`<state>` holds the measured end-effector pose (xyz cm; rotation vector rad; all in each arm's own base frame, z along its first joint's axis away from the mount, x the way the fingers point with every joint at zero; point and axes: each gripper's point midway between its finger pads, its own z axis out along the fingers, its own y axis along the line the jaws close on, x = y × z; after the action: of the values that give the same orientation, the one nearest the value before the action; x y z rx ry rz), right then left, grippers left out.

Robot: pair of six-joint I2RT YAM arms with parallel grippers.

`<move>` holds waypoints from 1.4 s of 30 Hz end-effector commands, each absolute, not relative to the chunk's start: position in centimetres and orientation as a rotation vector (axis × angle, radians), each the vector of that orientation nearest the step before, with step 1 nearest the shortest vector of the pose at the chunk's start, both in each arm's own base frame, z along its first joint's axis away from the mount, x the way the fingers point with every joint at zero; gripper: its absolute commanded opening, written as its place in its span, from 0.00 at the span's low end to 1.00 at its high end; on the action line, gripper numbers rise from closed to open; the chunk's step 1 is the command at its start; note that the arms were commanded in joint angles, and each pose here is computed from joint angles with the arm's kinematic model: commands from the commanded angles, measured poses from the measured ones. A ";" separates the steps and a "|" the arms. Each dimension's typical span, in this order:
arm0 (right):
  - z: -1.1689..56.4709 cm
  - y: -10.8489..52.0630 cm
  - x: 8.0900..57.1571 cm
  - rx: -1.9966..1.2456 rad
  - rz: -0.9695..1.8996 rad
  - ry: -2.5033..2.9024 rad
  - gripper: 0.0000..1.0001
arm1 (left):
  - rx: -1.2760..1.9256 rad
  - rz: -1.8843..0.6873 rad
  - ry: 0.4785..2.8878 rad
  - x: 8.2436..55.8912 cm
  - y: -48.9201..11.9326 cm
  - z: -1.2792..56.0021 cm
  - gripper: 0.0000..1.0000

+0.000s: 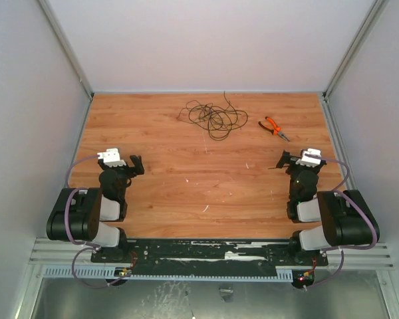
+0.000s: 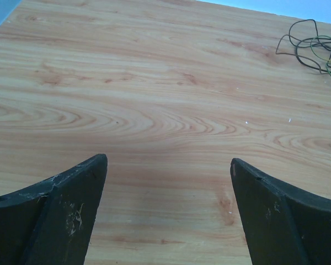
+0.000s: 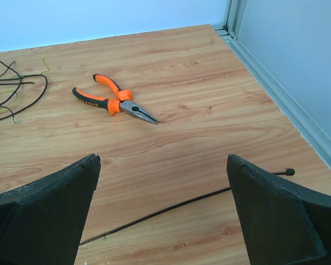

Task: Zip-tie the wires
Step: Pick up the cable at the center of the board.

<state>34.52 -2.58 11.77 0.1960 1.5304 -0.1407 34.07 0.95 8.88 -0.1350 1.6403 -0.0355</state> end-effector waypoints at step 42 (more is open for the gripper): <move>18.3 28.7 52.4 0.100 0.598 1.852 0.90 | -0.570 -0.435 1.663 36.0 -2.7 20.0 0.98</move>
<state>50.45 27.43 19.48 0.0190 1.8122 0.5740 37.26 -0.84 19.75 -0.5489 1.5880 -0.3227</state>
